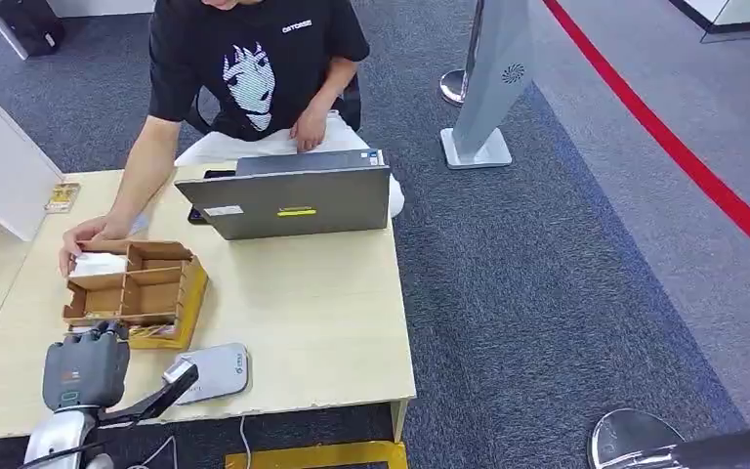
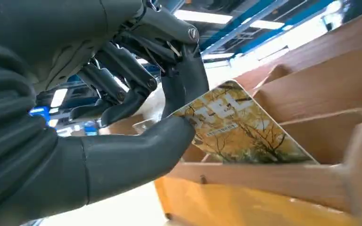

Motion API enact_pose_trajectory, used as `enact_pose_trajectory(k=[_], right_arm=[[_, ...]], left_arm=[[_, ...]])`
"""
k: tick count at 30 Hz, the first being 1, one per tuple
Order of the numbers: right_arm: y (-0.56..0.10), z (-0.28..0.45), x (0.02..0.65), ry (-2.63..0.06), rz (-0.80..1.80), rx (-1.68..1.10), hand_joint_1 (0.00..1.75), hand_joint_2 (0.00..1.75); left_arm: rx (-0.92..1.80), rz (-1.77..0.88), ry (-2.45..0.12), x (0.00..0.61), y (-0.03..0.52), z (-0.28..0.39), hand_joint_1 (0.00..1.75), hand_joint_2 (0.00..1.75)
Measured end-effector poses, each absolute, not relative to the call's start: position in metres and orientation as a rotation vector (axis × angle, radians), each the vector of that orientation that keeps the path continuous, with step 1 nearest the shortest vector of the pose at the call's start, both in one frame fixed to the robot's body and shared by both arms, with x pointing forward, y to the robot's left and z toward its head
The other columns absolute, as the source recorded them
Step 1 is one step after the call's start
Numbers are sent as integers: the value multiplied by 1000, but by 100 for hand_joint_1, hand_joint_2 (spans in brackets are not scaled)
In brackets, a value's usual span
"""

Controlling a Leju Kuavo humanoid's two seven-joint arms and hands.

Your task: Pass the card to the sensor for recognition and then transmit it.

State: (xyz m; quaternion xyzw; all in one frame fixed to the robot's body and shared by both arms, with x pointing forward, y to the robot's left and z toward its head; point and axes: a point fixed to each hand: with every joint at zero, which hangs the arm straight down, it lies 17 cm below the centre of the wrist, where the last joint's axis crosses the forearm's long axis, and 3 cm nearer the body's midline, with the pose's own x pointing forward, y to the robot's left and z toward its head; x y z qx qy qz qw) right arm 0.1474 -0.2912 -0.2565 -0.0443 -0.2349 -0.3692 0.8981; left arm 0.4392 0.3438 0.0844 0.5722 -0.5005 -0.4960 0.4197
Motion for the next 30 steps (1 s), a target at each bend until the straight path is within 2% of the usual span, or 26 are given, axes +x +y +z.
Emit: enact_pose_trajectory(k=[4,13,18,24,30], right_arm=[[-291,-257,147,-486,-768,-93,0,175],[-291,-256,149,-494,-757,-90,0,175],[-290,-256,149,-490,-733,-91,0,175],[-286,-255,152,-498,-694,-77,0,175],[-281,-254,156,-514,-654,-61,0,175]], left_arm=[[1441,-1224,-1359,442,326,112,175,175],[1602,-1067,-1556,476,307,258,175,175],[1671,-991,-1589,492,312,315,175,175],[1720,-925,-1570,501,324,342,175,175],[1741,-919,-1415,522,359,319,175,175]])
